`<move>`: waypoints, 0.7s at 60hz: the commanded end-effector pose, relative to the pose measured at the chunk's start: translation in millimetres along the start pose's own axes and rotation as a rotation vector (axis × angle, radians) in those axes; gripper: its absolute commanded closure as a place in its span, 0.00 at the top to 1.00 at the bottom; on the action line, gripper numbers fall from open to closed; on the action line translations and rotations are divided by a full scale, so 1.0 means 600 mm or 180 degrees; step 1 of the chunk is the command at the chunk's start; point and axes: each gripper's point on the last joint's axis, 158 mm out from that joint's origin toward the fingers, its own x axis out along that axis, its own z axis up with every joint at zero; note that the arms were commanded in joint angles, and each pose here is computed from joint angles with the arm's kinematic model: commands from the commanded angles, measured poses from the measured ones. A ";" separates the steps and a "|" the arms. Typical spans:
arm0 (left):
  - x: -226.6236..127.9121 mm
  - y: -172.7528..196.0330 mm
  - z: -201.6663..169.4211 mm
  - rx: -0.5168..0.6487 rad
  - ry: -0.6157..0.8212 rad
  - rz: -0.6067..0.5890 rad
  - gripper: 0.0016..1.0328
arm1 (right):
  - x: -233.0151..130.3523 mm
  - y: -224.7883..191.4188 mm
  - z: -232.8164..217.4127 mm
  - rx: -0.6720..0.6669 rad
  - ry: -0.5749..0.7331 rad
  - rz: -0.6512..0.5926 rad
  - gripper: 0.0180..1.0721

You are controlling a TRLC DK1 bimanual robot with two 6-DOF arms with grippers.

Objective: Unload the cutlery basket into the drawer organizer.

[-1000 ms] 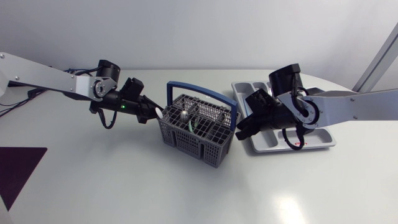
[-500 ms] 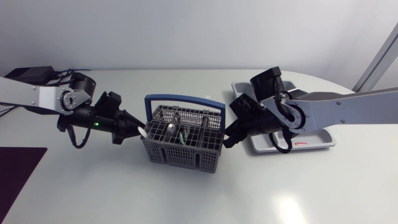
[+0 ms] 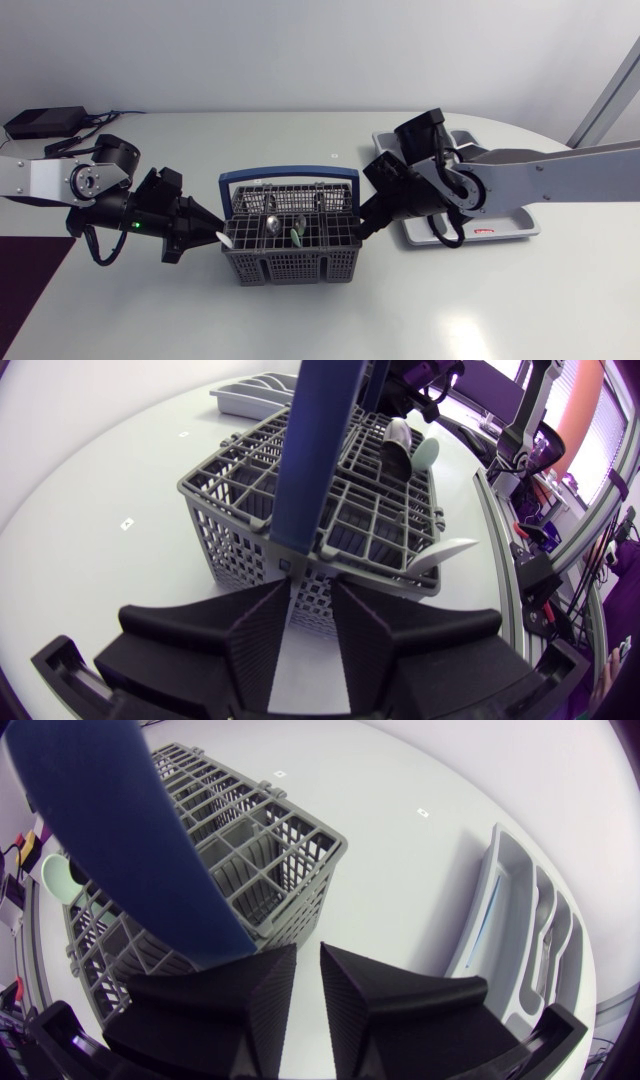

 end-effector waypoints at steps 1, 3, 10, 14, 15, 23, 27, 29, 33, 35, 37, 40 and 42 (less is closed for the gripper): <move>0.009 -0.005 0.028 0.0143 -0.0128 -0.0123 0.31 | -0.001 0.024 0.034 -0.0026 -0.0110 0.0096 0.23; 0.011 0.000 0.031 0.0127 -0.0129 -0.0127 0.31 | 0.001 0.023 0.035 -0.0029 -0.0108 0.0090 0.23; 0.021 0.008 0.038 0.0105 -0.0119 -0.0159 0.31 | 0.006 0.017 0.047 -0.0032 -0.0125 0.0056 0.23; 0.023 0.015 0.043 0.0096 -0.0123 -0.0158 0.31 | 0.011 0.012 0.052 -0.0028 -0.0119 0.0029 0.23; 0.023 0.018 0.045 0.0088 -0.0128 -0.0151 0.31 | 0.011 0.011 0.053 -0.0028 -0.0119 0.0029 0.23; 0.027 0.025 0.059 0.0089 -0.0152 -0.0127 0.31 | 0.015 0.008 0.056 -0.0025 -0.0114 0.0023 0.23; 0.026 0.029 0.061 0.0080 -0.0163 -0.0110 0.31 | 0.017 0.011 0.051 -0.0025 -0.0096 0.0034 0.23; 0.027 0.030 0.060 0.0076 -0.0157 -0.0110 0.31 | 0.018 0.012 0.049 -0.0023 -0.0086 0.0036 0.23; 0.027 0.029 0.058 0.0062 -0.0153 -0.0113 0.31 | 0.017 0.012 0.043 -0.0017 -0.0067 0.0038 0.24; 0.026 0.028 0.054 0.0050 -0.0147 -0.0114 0.31 | 0.017 0.009 0.038 -0.0009 -0.0051 0.0026 0.25; 0.025 0.028 0.050 0.0040 -0.0144 -0.0109 0.31 | 0.016 0.006 0.033 -0.0005 -0.0037 0.0003 0.28; 0.021 0.033 0.045 0.0018 -0.0147 -0.0080 0.36 | 0.015 0.001 0.024 0.0000 -0.0004 -0.0039 0.42; 0.014 0.040 0.040 0.0005 -0.0152 -0.0032 0.44 | 0.010 -0.005 0.018 -0.0004 0.0009 -0.0079 0.62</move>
